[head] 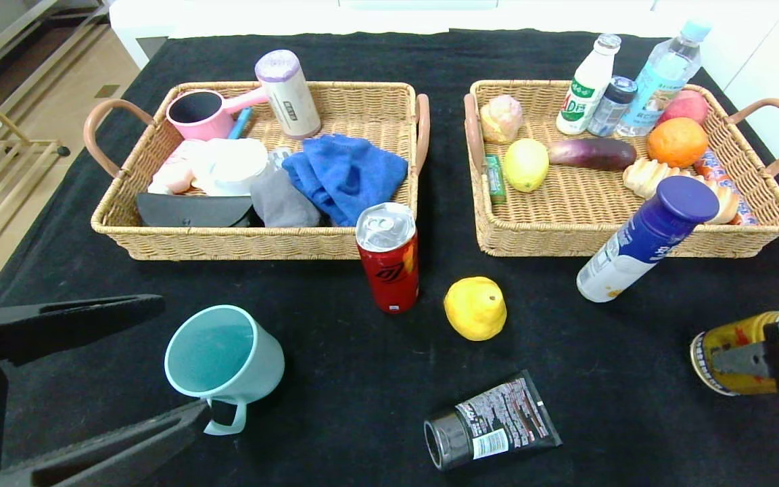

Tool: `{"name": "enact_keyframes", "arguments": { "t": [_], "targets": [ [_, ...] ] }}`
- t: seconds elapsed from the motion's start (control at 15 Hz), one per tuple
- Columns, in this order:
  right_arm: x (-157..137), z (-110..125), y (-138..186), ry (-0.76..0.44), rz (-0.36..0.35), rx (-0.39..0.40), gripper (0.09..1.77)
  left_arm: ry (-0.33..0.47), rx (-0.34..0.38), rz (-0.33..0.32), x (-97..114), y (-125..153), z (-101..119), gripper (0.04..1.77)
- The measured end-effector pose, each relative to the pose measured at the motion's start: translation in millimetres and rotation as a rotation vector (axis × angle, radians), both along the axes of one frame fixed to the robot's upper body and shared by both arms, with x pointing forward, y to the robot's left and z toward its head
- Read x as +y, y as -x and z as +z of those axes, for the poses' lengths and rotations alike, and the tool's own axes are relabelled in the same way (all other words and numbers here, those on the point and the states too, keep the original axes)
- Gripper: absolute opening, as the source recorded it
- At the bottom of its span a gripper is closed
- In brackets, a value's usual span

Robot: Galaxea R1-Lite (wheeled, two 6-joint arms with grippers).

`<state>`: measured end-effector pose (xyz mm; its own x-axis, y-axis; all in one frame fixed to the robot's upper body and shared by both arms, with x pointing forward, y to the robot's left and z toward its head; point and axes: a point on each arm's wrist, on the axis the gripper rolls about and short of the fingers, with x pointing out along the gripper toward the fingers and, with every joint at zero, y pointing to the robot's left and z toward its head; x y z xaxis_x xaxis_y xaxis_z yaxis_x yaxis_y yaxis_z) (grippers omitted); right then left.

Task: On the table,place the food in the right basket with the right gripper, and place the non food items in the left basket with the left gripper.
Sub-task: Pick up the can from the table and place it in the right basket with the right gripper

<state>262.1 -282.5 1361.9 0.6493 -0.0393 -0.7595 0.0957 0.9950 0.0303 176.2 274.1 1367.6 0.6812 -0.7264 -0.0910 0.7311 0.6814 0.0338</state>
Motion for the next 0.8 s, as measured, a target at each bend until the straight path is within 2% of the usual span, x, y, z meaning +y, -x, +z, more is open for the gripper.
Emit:
{"name": "enact_keyframes", "arguments": {
  "t": [0.27,0.47,0.8],
  "targets": [
    [-3,38,4,-0.032,-0.007,-0.146,1.19,0.002,-0.003,0.000,0,1,1,1.72],
    [-5,54,-5,-0.049,-0.034,-0.216,1.19,0.003,-0.004,0.000,1,1,1,1.72],
    [-5,76,-39,-0.082,-0.053,-0.463,1.19,0.004,-0.005,0.001,1,1,1,1.72]
  ]
}}
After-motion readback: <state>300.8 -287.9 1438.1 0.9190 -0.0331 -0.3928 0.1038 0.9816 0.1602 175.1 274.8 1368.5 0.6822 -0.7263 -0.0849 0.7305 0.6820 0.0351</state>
